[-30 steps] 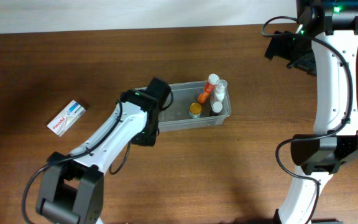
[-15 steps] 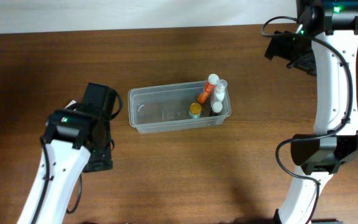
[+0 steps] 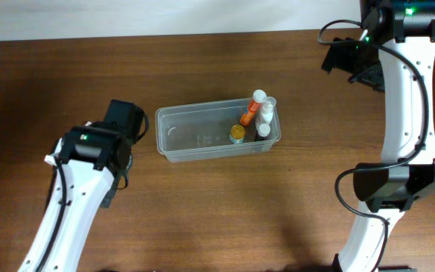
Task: Pack container
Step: 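Move left gripper back left toward the white Panadol box, then lower left gripper onto the Panadol box and grasp it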
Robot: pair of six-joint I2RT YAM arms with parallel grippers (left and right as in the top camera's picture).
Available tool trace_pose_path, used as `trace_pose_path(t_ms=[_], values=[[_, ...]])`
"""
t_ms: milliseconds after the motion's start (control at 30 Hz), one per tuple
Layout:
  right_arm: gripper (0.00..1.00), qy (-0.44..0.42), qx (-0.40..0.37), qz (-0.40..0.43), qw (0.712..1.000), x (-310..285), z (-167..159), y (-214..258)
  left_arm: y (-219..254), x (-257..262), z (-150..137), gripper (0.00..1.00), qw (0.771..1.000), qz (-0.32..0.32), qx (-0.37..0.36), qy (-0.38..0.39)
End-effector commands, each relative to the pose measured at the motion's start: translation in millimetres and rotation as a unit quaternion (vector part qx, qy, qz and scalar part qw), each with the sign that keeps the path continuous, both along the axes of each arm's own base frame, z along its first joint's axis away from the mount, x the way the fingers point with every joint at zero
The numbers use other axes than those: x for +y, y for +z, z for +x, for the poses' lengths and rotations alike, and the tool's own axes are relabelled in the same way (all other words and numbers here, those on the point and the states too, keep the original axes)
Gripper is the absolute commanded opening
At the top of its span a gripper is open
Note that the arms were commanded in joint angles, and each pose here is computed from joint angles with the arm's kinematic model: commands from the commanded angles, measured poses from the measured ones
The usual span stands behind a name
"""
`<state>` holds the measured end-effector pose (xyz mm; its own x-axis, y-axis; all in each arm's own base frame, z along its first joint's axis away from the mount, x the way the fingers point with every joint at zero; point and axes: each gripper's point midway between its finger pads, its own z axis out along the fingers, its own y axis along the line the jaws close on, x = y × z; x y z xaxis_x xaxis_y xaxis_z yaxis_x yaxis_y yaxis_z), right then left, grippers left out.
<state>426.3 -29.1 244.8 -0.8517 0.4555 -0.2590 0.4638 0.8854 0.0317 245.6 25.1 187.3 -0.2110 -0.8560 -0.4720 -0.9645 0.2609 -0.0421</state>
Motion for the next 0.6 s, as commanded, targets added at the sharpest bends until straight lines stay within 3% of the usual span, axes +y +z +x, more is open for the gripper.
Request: trace_pose_path(t_ms=[0,100,167,233,300,400,567], values=[[0.98,-0.005,-0.006,0.001,1.0,-2,1,3,2,17,-3,0.99,0.998,0.058,0.027,-0.01],[0.98,-0.005,-0.006,0.001,1.0,-2,1,3,5,22,1,0.99,0.996,0.079,0.031,-0.032],[0.98,-0.005,-0.006,0.001,1.0,-2,1,3,16,29,28,0.99,0.986,0.129,0.02,-0.103],[0.98,-0.005,-0.006,0.001,1.0,-2,1,3,11,23,59,0.99,0.976,0.104,0.013,-0.192],[0.98,-0.004,-0.006,0.001,1.0,-2,1,3,0,27,76,0.99,0.972,0.053,0.006,-0.227],[0.98,-0.005,-0.006,0.001,1.0,-2,1,3,-29,67,80,0.99,0.977,-0.026,0.021,-0.211],[0.98,-0.005,-0.006,0.001,1.0,-2,1,3,-62,121,68,0.99,0.985,-0.078,0.044,-0.15]])
